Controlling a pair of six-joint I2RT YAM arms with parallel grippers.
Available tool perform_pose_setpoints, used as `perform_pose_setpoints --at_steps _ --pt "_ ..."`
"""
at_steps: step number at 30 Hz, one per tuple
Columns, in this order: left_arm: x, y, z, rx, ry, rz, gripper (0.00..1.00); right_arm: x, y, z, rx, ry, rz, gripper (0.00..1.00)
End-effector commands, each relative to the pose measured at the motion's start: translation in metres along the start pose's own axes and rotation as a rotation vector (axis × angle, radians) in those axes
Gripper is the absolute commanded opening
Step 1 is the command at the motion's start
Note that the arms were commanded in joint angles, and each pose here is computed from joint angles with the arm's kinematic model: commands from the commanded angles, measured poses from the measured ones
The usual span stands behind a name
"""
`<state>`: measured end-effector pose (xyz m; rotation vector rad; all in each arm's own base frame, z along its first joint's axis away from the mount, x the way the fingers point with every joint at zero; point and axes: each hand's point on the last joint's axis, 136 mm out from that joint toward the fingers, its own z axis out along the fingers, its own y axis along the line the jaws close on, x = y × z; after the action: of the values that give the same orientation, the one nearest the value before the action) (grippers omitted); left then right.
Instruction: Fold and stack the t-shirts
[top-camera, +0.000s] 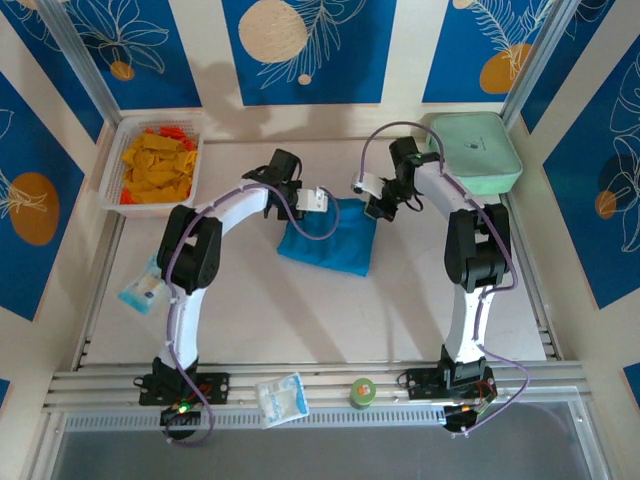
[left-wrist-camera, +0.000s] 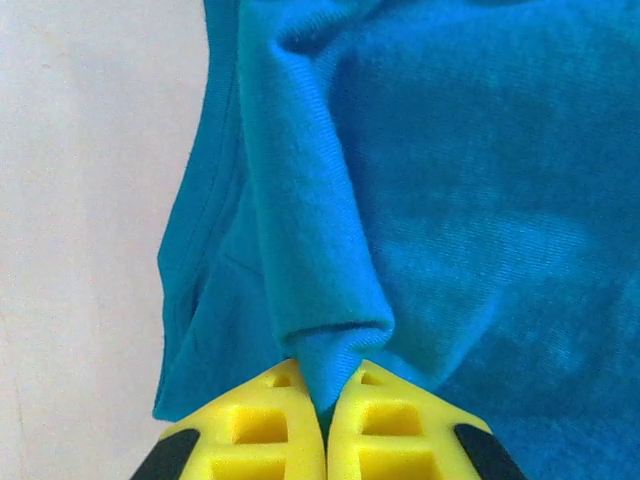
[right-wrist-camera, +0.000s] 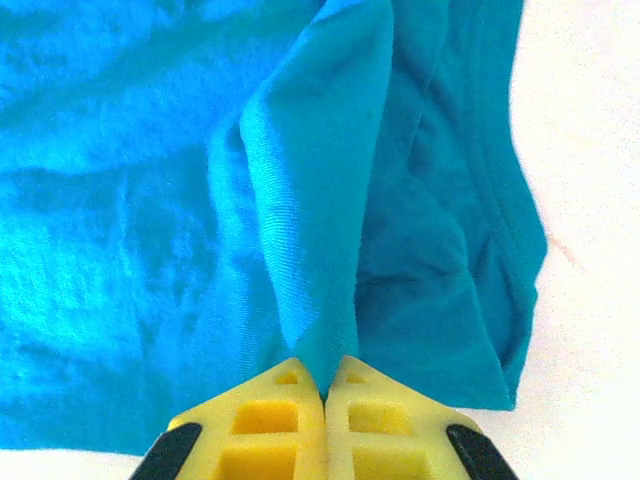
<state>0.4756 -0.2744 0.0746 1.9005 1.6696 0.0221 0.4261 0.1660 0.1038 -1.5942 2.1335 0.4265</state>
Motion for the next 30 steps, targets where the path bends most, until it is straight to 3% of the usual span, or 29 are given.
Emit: perform_pose_setpoints --at_steps 1,6,8,11,13,17,20,22,26,30 --pt "-0.007 0.027 -0.012 -0.083 -0.061 -0.053 0.0 0.0 -0.01 0.013 -0.013 0.002 0.039 0.0" --pt "0.008 0.039 0.006 -0.114 -0.001 -0.112 0.0 0.023 -0.028 0.037 0.03 0.073 0.119 0.02" --pt "0.018 0.048 0.011 -0.157 0.027 -0.151 0.0 0.024 -0.044 0.042 0.097 0.059 0.157 0.13" --pt "0.031 0.06 0.011 -0.245 0.06 -0.2 0.11 0.013 -0.065 0.039 0.19 -0.002 0.199 0.32" --pt "0.036 0.068 0.005 -0.311 0.072 -0.218 0.14 0.003 -0.076 0.033 0.237 -0.049 0.224 0.4" --pt "0.043 0.085 -0.009 -0.454 0.084 -0.27 0.62 -0.018 -0.092 0.011 0.314 -0.136 0.295 0.56" --pt "0.049 0.11 -0.028 -0.618 0.101 -0.336 0.73 -0.032 -0.094 -0.012 0.361 -0.208 0.353 0.67" --pt "0.053 0.127 -0.046 -0.715 0.115 -0.393 0.8 -0.039 -0.091 -0.031 0.386 -0.254 0.415 0.7" --pt "0.052 0.154 -0.091 -0.865 0.114 -0.51 0.95 -0.046 -0.08 -0.074 0.406 -0.31 0.613 0.68" --pt "0.05 0.165 -0.144 -0.981 0.078 -0.642 0.99 -0.041 -0.063 -0.111 0.411 -0.314 0.847 0.67"
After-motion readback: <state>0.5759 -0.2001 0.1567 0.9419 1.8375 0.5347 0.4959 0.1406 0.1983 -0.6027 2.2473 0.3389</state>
